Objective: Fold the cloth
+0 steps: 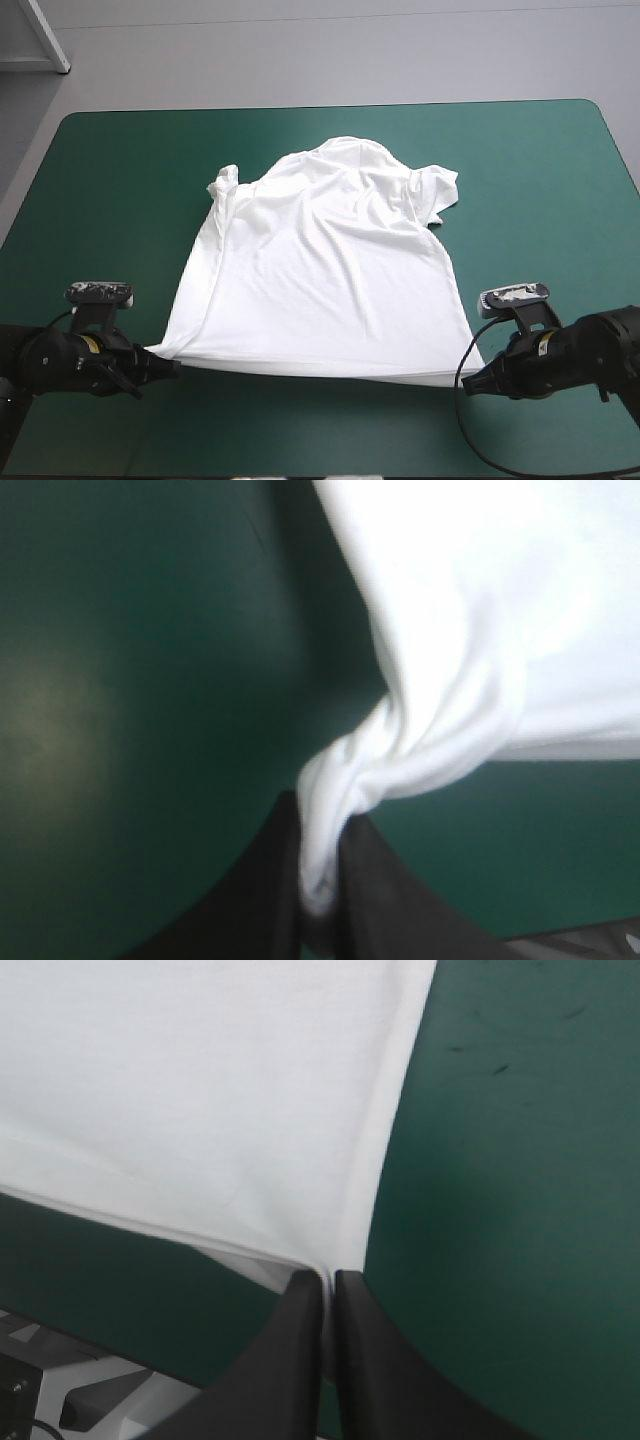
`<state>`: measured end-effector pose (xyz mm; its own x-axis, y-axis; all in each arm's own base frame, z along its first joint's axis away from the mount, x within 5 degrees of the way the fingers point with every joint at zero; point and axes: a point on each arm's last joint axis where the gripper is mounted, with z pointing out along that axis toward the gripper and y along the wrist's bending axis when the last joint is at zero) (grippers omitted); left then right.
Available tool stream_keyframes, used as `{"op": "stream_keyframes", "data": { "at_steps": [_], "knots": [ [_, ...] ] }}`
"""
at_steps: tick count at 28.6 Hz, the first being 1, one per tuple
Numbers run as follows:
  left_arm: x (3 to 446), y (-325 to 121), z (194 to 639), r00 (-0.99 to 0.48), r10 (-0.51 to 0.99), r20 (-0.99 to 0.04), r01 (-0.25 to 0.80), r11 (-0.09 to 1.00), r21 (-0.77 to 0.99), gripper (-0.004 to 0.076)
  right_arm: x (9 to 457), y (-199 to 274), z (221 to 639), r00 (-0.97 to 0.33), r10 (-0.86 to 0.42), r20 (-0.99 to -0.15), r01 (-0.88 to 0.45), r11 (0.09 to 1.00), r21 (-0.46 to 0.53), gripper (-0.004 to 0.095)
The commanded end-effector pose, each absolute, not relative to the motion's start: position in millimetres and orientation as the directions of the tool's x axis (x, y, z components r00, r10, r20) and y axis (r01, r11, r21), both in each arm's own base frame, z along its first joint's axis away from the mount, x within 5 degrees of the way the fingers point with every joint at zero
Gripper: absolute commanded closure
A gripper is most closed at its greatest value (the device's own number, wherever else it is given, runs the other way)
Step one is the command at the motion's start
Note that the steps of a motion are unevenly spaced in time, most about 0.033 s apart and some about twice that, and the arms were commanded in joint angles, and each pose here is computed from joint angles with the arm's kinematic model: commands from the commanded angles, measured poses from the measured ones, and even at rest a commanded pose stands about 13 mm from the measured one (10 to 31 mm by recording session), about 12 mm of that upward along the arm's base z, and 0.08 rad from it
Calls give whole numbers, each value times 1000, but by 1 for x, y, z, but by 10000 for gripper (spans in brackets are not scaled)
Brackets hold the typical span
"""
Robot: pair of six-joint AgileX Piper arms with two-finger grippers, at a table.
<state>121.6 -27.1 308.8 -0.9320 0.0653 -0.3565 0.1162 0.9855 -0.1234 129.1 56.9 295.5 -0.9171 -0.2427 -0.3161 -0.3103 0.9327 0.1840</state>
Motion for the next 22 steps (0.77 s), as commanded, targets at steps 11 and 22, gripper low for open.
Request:
{"op": "stream_keyframes", "data": {
  "at_steps": [11,22],
  "knots": [
    [90,-25,294,-937,63,-344,121,981,-150,705,107,78,289,-899,-315,-303,-393,886,245,920],
    [86,-27,297,-914,147,-379,213,967,-139,205,109,73,286,-893,-333,-302,-400,895,196,492]
  ]
}}
